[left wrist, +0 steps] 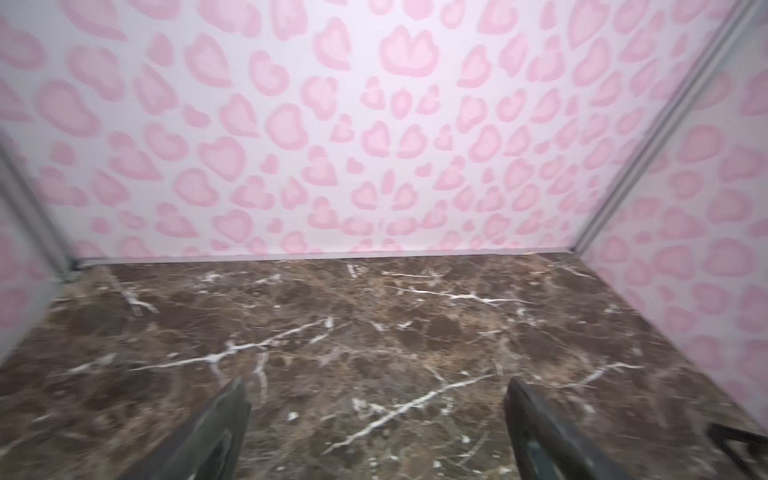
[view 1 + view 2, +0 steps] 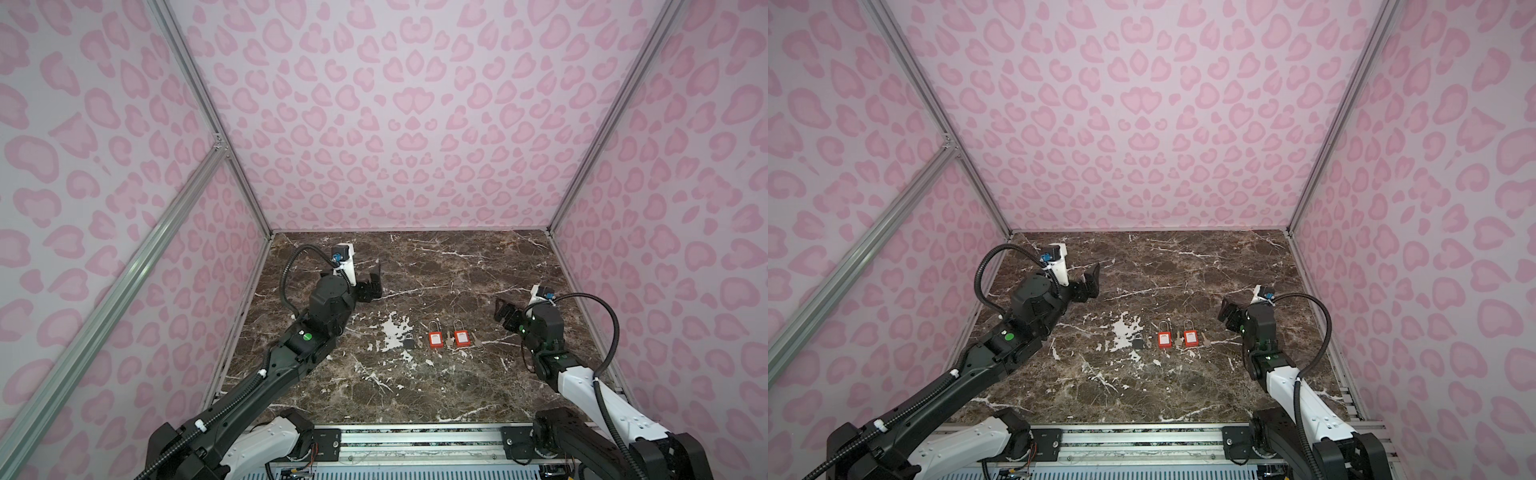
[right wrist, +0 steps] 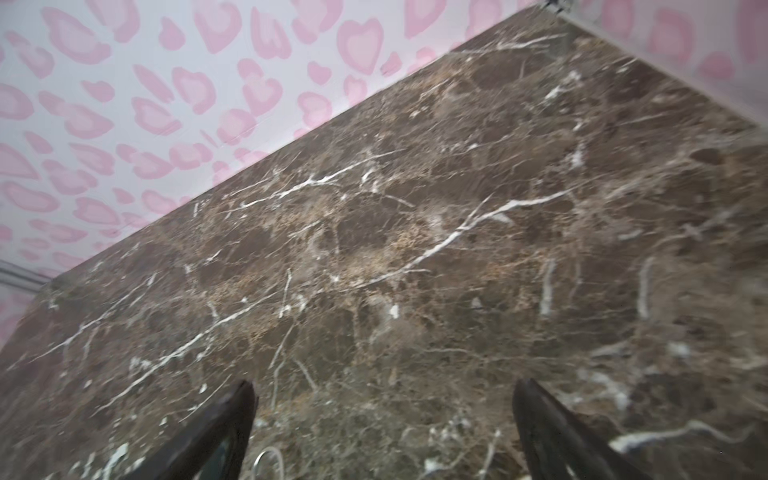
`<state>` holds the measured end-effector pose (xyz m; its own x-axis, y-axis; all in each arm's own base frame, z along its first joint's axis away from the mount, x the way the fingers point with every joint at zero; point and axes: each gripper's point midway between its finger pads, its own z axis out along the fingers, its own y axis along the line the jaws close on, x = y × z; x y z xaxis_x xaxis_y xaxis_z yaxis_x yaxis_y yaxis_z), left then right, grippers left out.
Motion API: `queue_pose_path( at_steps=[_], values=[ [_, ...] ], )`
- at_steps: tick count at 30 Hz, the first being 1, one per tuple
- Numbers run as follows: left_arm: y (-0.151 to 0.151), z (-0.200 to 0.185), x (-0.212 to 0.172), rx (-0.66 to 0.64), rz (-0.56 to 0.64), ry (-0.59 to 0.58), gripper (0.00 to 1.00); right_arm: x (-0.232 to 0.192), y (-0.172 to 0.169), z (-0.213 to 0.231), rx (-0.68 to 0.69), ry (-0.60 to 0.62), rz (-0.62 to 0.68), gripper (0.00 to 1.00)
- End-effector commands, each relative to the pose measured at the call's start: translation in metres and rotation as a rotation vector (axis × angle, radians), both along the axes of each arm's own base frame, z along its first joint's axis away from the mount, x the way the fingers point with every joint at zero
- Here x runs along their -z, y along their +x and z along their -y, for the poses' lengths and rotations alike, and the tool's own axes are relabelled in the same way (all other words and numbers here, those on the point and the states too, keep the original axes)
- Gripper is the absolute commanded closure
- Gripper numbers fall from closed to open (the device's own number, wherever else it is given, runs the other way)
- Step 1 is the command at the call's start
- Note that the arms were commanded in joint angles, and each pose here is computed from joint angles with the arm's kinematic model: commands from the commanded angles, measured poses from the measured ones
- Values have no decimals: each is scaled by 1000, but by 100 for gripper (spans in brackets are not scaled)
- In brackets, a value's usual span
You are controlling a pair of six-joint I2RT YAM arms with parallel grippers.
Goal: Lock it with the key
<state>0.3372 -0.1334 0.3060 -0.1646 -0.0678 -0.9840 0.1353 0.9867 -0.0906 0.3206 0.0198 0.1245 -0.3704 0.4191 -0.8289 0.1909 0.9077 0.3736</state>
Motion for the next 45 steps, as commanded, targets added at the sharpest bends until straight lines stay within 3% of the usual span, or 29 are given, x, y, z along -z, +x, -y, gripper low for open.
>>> queue_pose_path(
  at_steps=[1,3,7,11,14,17,20,24,27,32,36,40,45],
  values=[
    [-2,-61,-2,-219,59,95,3,-29,6,36,144,-159,141,1],
    [-4,-76,13,-219,65,139,3,-32,6,52,191,-175,148,1],
    [-8,-106,49,-325,-52,262,3,-40,5,71,221,-243,134,1],
    [-5,-107,84,-276,10,184,3,-37,1,92,282,-304,114,1],
    [-7,-134,110,-359,25,127,3,-33,-1,102,333,-332,133,1],
    [-13,-150,121,-341,104,14,3,-29,1,105,351,-360,151,1],
    [-8,-162,135,-328,63,21,3,-18,5,106,352,-365,145,1],
    [-2,-167,145,-297,70,-46,3,-6,19,98,285,-391,128,1],
    [12,-167,159,-265,9,-69,3,-5,30,91,235,-385,138,1],
    [28,-159,166,-151,-4,-51,3,5,42,82,195,-379,156,1],
    [41,-145,173,-39,-44,-45,3,15,49,62,104,-441,183,1],
    [42,-146,174,-43,-56,-43,3,23,57,49,49,-479,107,1],
    [47,-150,178,-107,-70,-17,3,21,62,53,80,-487,107,1]
  ],
)
